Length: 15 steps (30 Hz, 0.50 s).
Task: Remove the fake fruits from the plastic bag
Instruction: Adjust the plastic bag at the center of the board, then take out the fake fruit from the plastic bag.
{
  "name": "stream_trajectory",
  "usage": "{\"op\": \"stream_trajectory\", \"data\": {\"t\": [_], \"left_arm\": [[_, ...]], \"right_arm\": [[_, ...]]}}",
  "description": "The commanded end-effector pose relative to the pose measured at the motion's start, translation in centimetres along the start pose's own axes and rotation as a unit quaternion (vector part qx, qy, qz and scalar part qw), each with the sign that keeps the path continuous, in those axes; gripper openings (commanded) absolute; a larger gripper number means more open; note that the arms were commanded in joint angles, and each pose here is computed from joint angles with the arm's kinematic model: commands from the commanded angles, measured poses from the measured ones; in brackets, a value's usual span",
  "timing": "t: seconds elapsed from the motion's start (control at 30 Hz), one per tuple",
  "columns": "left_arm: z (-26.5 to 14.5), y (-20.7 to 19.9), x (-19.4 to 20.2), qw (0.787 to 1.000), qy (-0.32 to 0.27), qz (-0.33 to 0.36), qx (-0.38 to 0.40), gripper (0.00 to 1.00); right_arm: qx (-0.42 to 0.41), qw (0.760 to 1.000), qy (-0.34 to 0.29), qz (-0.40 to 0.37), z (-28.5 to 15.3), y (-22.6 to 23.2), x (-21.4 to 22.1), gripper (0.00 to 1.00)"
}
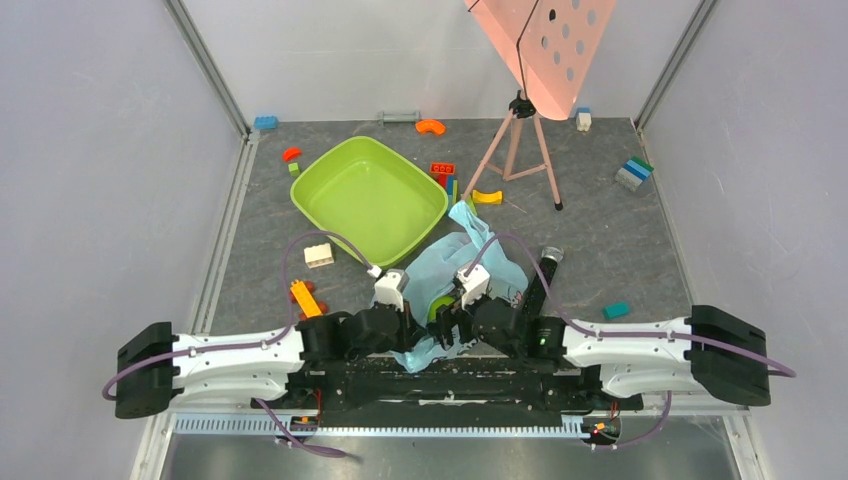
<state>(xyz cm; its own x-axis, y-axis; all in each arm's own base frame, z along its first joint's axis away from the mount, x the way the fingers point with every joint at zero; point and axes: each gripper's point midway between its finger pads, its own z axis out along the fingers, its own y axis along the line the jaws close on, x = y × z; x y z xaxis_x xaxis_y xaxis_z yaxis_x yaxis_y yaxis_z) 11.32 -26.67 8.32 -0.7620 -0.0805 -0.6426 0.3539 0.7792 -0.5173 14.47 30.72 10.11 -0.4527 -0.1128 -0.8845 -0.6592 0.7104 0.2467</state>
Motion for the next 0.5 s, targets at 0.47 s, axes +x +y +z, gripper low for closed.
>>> {"op": "stream_trajectory", "data": {"t": [0.47], "left_arm": [[0.2, 2.9, 1.0, 0.999, -0.027, -0.014, -0.027, 0.02]], "right_arm": [[0.133, 0.99, 0.038, -0.01, 3.2, -4.0, 0.9, 0.92]]}}
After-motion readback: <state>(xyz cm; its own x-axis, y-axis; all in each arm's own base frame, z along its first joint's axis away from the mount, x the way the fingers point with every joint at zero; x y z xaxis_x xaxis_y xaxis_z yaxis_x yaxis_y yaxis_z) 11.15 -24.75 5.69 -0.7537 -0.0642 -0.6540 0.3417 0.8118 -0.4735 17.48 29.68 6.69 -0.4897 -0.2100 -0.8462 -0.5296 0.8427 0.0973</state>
